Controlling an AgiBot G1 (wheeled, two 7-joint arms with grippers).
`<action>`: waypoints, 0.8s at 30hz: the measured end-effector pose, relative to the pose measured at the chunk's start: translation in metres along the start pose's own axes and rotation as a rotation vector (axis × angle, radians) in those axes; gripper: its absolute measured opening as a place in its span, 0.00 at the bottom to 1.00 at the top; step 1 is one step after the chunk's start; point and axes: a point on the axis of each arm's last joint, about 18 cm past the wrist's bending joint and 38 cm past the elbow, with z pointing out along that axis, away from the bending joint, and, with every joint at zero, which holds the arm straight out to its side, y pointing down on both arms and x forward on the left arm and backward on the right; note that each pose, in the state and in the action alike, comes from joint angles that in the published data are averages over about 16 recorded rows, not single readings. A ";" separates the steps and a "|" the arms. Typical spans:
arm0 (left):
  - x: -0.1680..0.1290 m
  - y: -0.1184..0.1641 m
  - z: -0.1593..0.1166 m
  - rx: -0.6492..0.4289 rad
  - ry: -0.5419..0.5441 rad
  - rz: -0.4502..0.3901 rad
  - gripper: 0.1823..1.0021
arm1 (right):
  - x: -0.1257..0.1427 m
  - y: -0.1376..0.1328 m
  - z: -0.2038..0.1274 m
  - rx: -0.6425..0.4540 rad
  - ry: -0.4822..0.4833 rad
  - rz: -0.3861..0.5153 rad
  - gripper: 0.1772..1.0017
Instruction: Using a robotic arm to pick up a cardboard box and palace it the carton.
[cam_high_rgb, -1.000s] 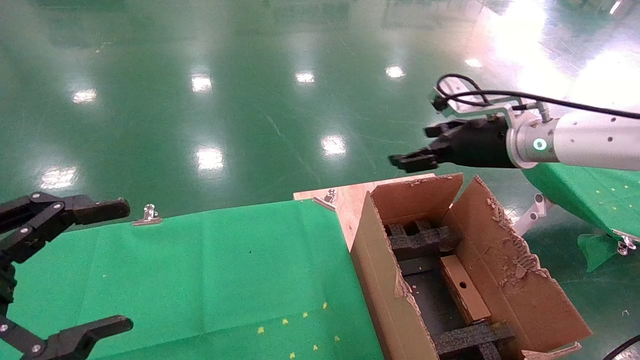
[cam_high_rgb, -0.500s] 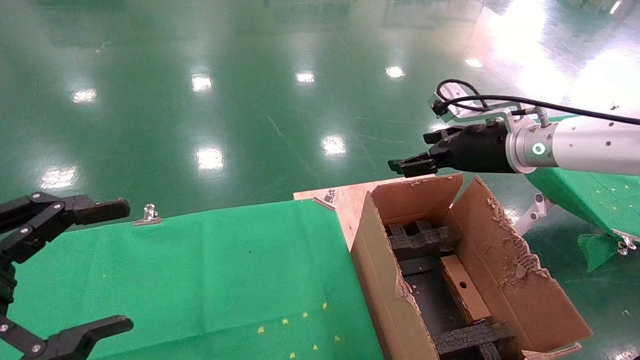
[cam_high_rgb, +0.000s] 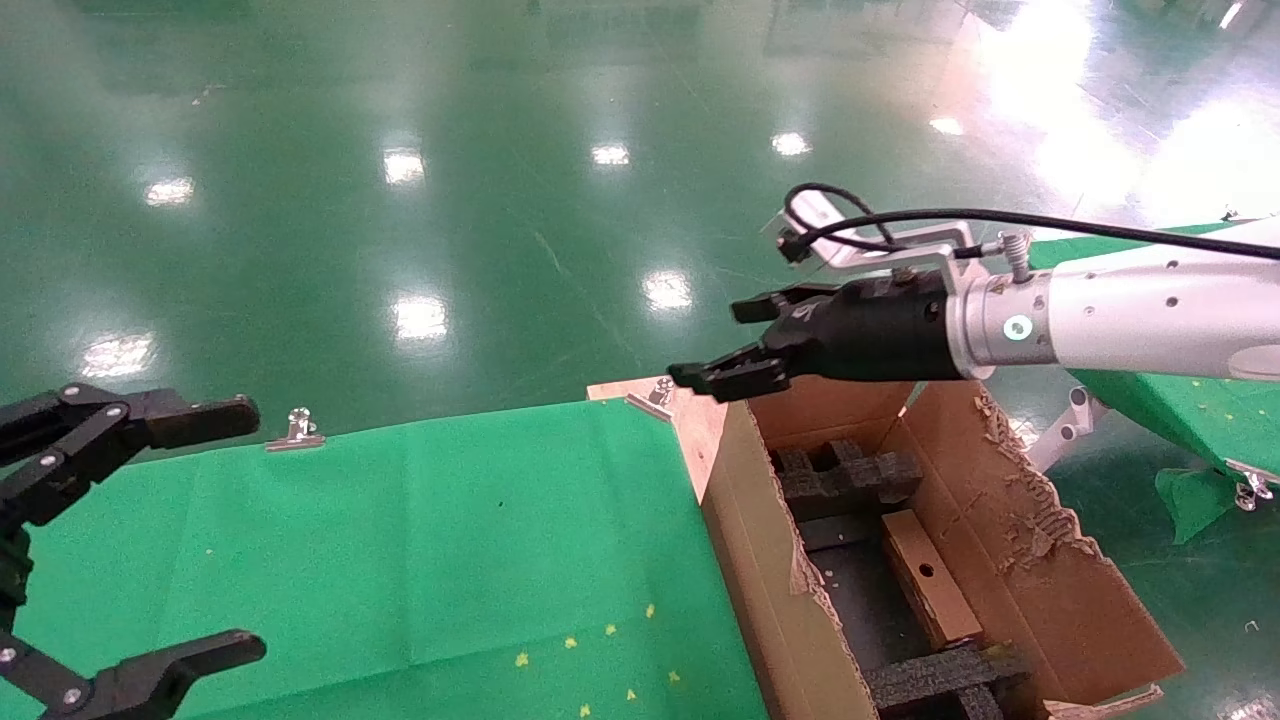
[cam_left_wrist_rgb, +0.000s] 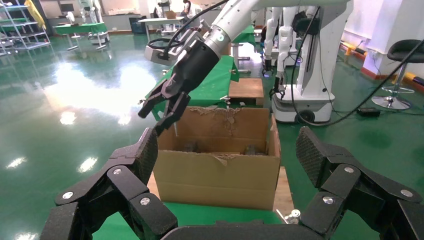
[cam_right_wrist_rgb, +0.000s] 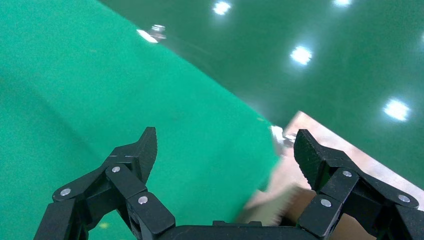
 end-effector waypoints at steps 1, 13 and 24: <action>0.000 0.000 0.000 0.000 0.000 0.000 1.00 | -0.004 -0.001 0.001 0.008 -0.020 -0.003 1.00; 0.000 0.000 0.000 0.000 0.000 0.000 1.00 | -0.050 -0.009 0.002 0.121 -0.238 -0.056 1.00; 0.000 0.000 0.000 0.000 0.000 0.000 1.00 | -0.082 -0.013 -0.013 0.259 -0.404 -0.124 1.00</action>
